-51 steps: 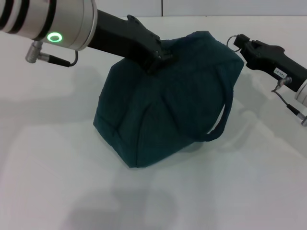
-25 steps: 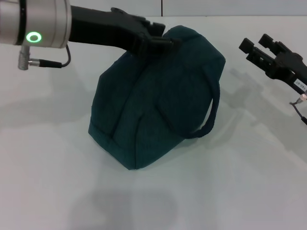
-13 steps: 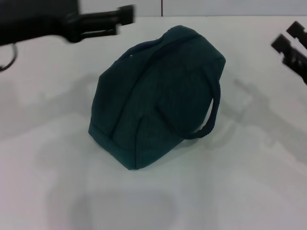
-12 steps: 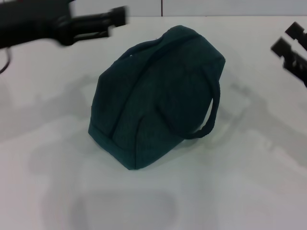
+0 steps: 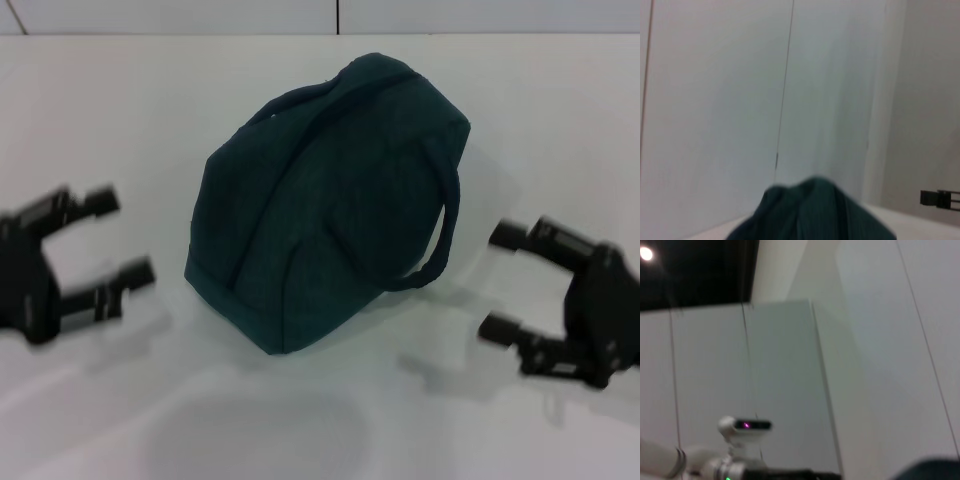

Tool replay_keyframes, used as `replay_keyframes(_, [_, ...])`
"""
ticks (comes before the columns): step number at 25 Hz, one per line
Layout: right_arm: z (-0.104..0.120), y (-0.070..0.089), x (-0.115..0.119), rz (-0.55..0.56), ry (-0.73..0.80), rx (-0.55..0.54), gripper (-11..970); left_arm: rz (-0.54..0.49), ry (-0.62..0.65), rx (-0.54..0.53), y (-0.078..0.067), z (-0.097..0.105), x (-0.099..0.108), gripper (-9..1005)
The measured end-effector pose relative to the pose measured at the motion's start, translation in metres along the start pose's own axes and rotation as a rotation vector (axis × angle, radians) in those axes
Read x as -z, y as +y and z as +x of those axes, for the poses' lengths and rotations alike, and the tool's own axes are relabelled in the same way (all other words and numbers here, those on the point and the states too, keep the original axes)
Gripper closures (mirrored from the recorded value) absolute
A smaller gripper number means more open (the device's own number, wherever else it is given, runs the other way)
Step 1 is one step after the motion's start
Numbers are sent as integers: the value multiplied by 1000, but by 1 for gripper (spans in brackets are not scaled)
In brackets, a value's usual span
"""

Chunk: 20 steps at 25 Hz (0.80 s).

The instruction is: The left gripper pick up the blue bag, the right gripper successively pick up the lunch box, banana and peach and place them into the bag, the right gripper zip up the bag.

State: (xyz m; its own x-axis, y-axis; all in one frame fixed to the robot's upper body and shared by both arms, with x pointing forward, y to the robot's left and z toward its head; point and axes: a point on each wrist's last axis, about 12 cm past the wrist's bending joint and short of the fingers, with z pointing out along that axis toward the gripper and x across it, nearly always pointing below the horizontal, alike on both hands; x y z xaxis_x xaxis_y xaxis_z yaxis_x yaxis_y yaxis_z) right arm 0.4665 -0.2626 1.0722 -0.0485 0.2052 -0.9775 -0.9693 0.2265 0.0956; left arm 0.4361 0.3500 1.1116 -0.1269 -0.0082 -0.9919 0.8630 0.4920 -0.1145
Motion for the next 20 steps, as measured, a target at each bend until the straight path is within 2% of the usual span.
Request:
replay_keyframes(4, [21, 3, 3, 81, 108, 24, 85, -37, 51, 2, -17, 35, 12, 135])
replay_keyframes(10, [47, 7, 5, 167, 225, 37, 85, -86, 163, 69, -25, 74, 11, 135])
replay_keyframes(20, [55, 7, 5, 192, 271, 45, 85, -84, 177, 84, -29, 82, 10, 135])
